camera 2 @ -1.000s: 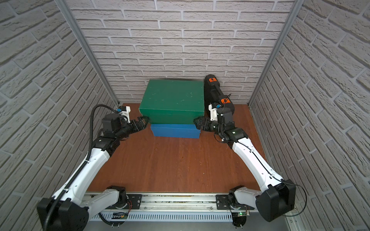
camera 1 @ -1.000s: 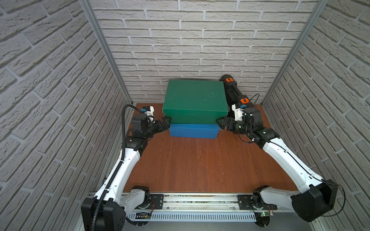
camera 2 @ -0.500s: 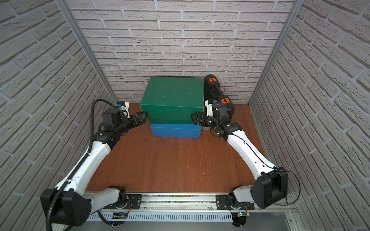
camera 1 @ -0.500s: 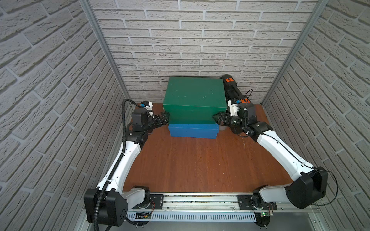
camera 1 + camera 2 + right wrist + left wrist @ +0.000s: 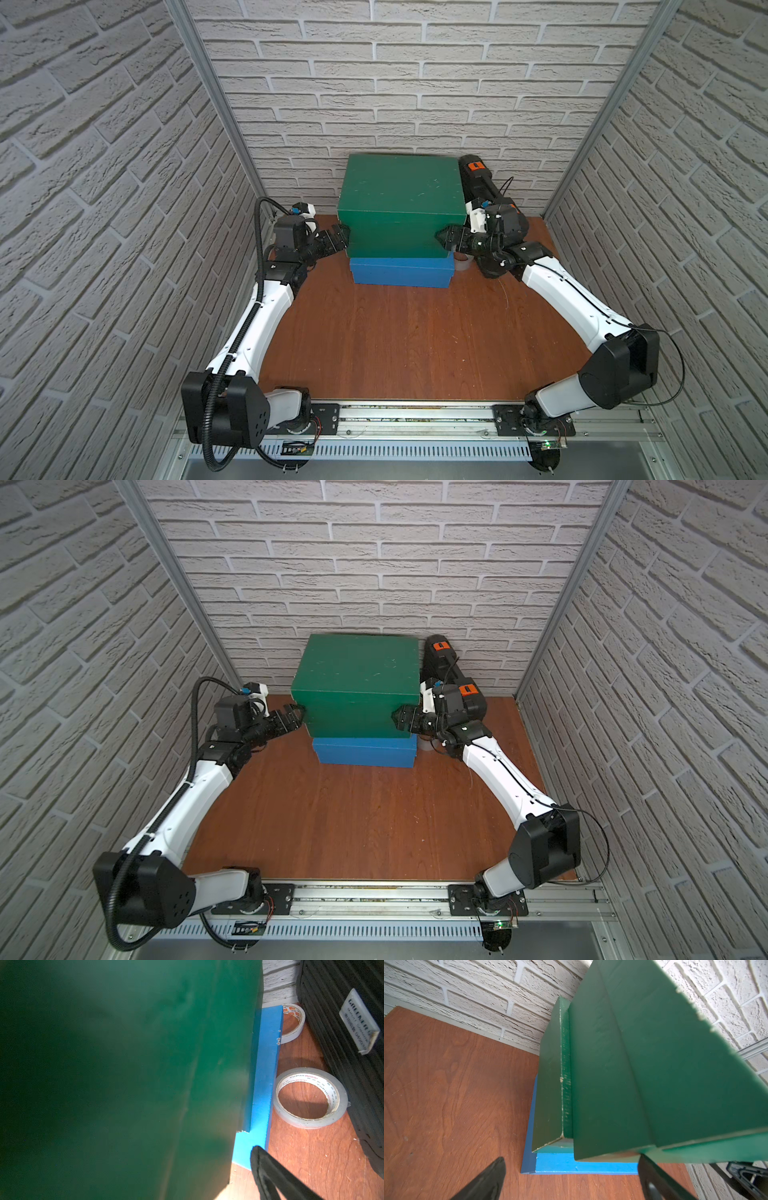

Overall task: Stack the shoeboxes
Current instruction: Move the shoebox to the shoebox, then adjust the shoeboxes in the shoebox.

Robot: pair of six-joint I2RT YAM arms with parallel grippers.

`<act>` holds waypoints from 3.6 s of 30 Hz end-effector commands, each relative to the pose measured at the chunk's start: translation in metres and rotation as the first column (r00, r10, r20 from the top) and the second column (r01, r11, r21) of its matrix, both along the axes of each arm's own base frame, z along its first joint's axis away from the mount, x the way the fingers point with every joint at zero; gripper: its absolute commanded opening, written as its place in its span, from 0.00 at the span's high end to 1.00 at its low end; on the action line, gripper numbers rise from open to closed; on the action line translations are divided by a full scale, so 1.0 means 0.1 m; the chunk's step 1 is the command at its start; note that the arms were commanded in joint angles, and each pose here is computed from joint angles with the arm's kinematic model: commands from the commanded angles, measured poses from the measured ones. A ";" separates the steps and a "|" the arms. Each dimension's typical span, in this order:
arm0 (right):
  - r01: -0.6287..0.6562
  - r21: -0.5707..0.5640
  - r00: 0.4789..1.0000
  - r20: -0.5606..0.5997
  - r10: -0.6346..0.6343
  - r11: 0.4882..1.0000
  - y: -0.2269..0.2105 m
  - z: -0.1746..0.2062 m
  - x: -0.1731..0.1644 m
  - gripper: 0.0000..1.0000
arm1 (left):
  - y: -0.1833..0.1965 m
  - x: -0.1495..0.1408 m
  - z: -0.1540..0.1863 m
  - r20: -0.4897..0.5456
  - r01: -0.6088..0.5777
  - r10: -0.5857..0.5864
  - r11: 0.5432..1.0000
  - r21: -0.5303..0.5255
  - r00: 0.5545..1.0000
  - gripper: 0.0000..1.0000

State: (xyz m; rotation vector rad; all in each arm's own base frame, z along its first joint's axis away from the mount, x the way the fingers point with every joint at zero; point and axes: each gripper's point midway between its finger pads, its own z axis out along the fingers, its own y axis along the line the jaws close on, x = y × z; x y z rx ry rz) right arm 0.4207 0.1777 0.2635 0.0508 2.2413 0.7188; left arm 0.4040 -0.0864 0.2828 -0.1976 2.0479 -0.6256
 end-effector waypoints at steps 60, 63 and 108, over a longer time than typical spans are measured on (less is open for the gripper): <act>0.332 0.051 0.942 -0.062 -0.329 0.942 -0.71 -0.06 -0.16 0.37 | 1.00 0.74 -0.01 0.039 -0.097 0.160 0.756 -0.647 0.986 0.26; 0.350 0.053 0.935 -0.074 -0.345 0.935 -0.72 -0.09 -0.05 0.40 | 0.95 0.92 -0.09 0.016 -0.097 0.139 0.759 -0.644 0.990 0.27; 0.302 0.123 0.947 -0.154 -0.283 0.945 -0.49 -0.65 0.51 0.47 | -0.49 1.19 -0.71 -0.104 0.064 -0.166 0.772 -0.632 0.981 0.55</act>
